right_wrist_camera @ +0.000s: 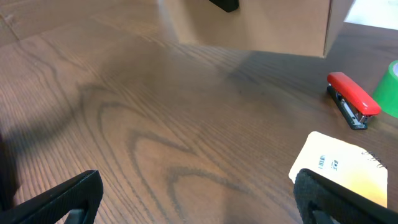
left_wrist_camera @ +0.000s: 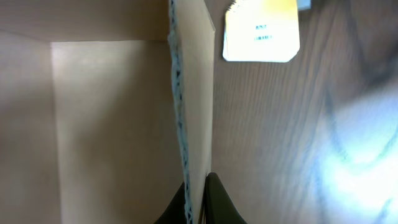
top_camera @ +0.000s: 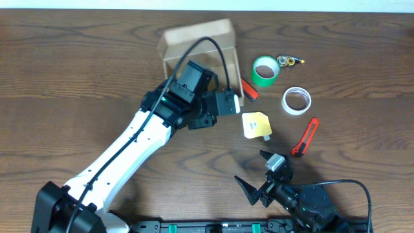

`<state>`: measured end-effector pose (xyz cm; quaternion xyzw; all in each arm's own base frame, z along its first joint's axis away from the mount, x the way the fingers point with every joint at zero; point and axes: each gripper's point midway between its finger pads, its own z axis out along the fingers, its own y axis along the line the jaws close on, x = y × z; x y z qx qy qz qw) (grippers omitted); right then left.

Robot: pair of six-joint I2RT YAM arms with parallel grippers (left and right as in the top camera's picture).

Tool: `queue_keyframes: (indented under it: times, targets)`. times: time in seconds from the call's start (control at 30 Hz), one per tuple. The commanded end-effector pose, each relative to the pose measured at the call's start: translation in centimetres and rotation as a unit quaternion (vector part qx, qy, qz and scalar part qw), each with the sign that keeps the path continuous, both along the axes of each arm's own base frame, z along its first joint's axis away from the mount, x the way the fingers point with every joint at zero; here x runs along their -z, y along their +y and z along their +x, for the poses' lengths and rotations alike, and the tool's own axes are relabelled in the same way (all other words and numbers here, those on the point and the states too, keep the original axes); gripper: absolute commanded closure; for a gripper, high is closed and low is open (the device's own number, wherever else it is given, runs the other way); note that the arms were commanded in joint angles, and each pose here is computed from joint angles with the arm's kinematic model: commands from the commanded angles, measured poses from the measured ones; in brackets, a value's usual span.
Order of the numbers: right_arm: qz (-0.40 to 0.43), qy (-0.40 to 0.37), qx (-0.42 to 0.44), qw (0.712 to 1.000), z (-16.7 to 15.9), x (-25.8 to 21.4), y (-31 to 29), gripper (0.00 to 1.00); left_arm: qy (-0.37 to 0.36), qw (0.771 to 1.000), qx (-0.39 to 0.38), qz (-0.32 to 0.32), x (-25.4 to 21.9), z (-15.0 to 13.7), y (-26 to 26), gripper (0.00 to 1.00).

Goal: Pack container
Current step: 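Slide the box right with the left gripper, then withdraw left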

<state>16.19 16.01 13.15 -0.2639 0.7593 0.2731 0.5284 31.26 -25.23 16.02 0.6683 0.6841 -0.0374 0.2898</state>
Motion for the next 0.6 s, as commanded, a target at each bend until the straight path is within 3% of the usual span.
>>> queue_keyframes:
  times: [0.0, 0.37, 0.57]
  targets:
    - [-0.003, -0.006, -0.010, 1.000, -0.3, 0.0, 0.3, 0.01, -0.033, 0.997, 0.055, 0.051, 1.3, 1.0, 0.6, 0.95]
    - [-0.003, -0.006, -0.010, 1.000, -0.3, 0.0, 0.3, 0.01, 0.029, 0.996, 0.035, 0.083, 5.5, 0.9, 1.4, 0.94]
    - [-0.003, -0.006, -0.010, 1.000, -0.3, 0.0, 0.3, 0.01, 0.054, 0.996, -0.034, 0.068, 6.1, 1.7, 2.1, 0.94]
